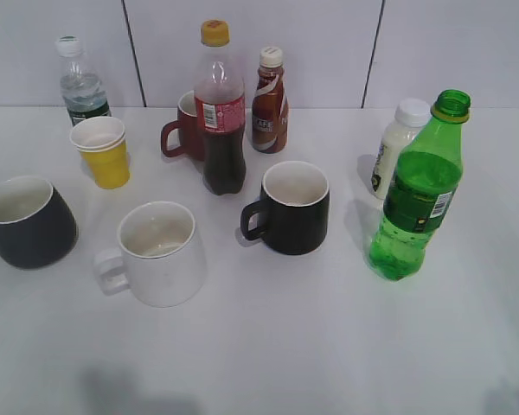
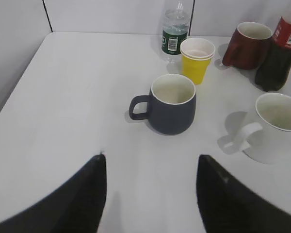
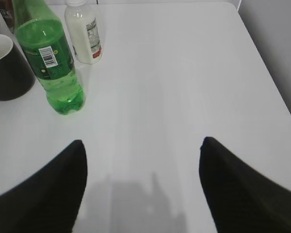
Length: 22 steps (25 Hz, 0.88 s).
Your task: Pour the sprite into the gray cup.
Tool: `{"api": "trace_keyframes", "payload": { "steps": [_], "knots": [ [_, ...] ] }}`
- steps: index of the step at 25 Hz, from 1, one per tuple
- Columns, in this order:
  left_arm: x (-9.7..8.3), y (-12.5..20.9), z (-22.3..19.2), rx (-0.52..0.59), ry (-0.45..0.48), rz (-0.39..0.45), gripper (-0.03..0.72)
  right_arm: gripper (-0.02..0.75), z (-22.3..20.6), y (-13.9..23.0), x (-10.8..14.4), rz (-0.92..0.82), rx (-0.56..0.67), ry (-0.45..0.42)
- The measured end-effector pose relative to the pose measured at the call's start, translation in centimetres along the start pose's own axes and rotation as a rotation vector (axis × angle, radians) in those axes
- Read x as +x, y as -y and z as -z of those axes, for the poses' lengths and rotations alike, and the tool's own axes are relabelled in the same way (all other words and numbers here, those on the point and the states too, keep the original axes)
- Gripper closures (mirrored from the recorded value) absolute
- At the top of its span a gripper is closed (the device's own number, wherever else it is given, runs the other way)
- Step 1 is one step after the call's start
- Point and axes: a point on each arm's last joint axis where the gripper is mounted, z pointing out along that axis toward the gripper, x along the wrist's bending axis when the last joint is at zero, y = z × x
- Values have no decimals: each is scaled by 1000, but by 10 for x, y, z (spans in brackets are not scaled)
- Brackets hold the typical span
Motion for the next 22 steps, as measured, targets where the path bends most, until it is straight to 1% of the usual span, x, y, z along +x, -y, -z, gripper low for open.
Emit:
{"api": "trace_keyframes", "payload": {
  "steps": [22],
  "knots": [
    [0,0,0,0,0,0,234,194,0,0,0,0,0,0]
  ]
}}
